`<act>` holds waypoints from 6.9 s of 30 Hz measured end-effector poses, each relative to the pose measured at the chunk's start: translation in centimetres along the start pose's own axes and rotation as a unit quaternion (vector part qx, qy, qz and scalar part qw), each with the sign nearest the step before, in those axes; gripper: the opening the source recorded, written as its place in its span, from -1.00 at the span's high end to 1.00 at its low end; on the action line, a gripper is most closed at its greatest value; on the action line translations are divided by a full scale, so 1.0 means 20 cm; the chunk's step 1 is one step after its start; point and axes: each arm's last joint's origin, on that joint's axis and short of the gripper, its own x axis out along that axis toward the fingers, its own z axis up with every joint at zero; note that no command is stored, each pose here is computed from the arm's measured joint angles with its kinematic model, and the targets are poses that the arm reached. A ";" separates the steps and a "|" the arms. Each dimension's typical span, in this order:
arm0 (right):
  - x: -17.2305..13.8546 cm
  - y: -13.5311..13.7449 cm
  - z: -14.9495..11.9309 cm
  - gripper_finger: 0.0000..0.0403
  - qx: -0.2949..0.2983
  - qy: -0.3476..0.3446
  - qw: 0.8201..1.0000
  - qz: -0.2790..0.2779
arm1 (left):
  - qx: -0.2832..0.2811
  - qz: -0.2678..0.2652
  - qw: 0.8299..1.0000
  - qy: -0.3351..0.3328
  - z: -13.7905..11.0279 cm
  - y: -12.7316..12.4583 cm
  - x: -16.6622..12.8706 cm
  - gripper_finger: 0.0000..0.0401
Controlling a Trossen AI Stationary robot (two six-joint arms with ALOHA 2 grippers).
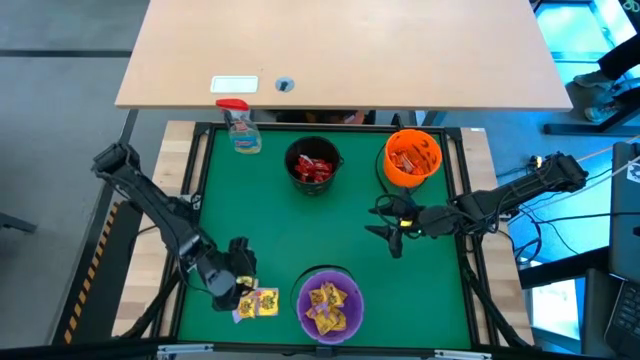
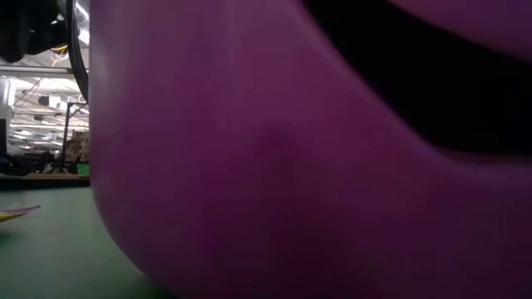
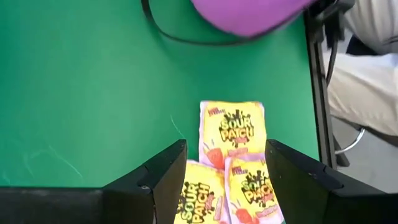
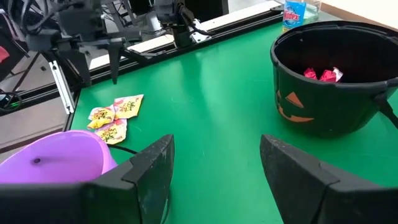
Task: Sort candy
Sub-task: Put the yellow candy into the violet bucket
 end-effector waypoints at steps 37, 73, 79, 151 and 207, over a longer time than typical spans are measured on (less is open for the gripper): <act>0.00 0.00 0.00 -0.17 0.002 0.003 1.000 -0.001 | -0.044 0.029 0.986 0.160 -0.29 -0.18 0.42 0.30; 0.00 0.00 -0.01 -0.17 0.007 0.010 1.000 0.010 | -0.025 0.082 0.981 0.176 0.06 -0.28 0.19 0.98; 0.00 0.00 -0.01 -0.17 0.007 0.010 1.000 0.010 | -0.004 0.119 0.980 0.157 0.15 -0.30 0.09 0.98; 0.00 -0.01 0.00 -0.17 -0.002 0.001 1.000 -0.011 | 0.186 -0.101 0.963 -0.168 0.72 -0.07 0.28 0.15; 0.00 0.00 -0.01 -0.17 0.042 0.011 0.999 0.009 | 0.060 0.083 0.981 0.164 -0.14 -0.12 0.34 0.09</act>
